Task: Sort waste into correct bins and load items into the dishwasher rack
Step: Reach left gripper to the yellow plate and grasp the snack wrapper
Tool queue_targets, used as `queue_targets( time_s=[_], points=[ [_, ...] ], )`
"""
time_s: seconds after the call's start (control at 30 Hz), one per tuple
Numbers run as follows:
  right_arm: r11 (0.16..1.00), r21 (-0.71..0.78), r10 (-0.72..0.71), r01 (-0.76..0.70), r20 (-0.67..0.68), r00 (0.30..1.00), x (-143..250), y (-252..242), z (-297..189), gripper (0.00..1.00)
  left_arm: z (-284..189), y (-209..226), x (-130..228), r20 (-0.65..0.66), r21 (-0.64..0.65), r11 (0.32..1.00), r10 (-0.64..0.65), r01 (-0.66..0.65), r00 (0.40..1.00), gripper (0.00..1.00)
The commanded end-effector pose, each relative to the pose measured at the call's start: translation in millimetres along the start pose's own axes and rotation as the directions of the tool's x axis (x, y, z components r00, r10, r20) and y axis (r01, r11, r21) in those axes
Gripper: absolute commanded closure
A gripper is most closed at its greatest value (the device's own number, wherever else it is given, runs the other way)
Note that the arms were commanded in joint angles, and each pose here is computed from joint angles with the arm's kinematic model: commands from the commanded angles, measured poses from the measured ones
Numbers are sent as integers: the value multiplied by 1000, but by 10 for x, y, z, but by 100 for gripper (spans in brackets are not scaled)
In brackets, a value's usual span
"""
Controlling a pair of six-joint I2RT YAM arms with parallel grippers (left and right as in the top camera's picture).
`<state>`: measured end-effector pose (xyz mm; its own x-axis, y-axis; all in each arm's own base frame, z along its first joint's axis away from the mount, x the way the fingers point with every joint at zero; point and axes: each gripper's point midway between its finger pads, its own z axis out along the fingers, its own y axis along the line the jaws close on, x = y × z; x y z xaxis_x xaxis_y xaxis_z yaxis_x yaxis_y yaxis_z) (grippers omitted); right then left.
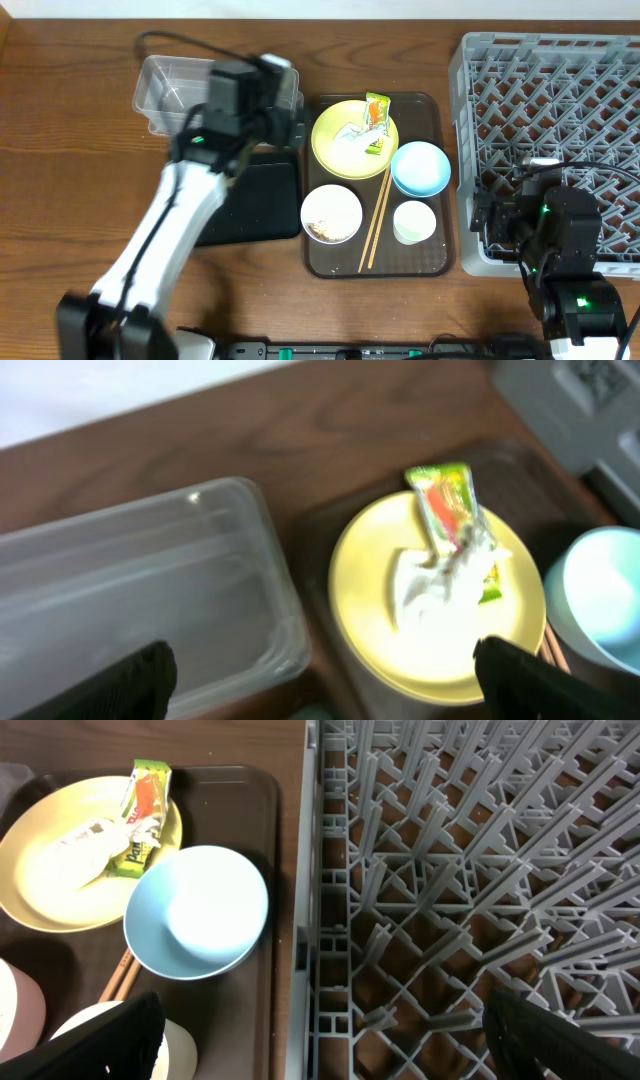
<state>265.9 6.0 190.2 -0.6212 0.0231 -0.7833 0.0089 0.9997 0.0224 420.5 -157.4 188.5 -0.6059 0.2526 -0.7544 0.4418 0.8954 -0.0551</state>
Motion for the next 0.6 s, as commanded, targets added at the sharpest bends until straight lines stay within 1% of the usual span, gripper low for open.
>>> queue_targets(
  time_s=[0.0, 0.13, 0.27, 0.3, 0.37, 0.4, 0.53, 0.57],
  points=[
    [1000, -14, 7, -7, 26, 1000, -98, 39, -51, 1, 332, -284, 99, -33, 66, 993, 99, -96, 995, 3],
    [1000, -14, 7, -7, 25, 1000, -95, 39, -51, 1, 742, -583, 290, -62, 123, 983, 144, -135, 988, 4],
    [1000, -14, 7, -7, 22, 1000, -88, 39, -51, 1, 1051, -761, 514, -97, 157, 975, 171, -154, 980, 5],
    [1000, -14, 7, -7, 22, 1000, -88, 39, -51, 1, 1141, -796, 600, -113, 165, 974, 176, -157, 978, 9],
    [1000, -14, 7, -7, 21, 1000, -86, 39, -51, 1, 1259, -824, 726, -137, 173, 972, 181, -157, 974, 14],
    [1000, -14, 7, -7, 20, 1000, -84, 39, -51, 1, 1306, -826, 784, -149, 175, 972, 182, -155, 972, 18],
    [1000, -14, 8, -7, 20, 1000, -82, 39, -51, 1, 1453, -797, 913, -167, 173, 973, 179, -149, 970, 42],
    [1000, -15, 7, -7, 19, 1000, -81, 39, -51, 1, 1469, -796, 934, -171, 174, 974, 179, -149, 969, 50]
  ],
)
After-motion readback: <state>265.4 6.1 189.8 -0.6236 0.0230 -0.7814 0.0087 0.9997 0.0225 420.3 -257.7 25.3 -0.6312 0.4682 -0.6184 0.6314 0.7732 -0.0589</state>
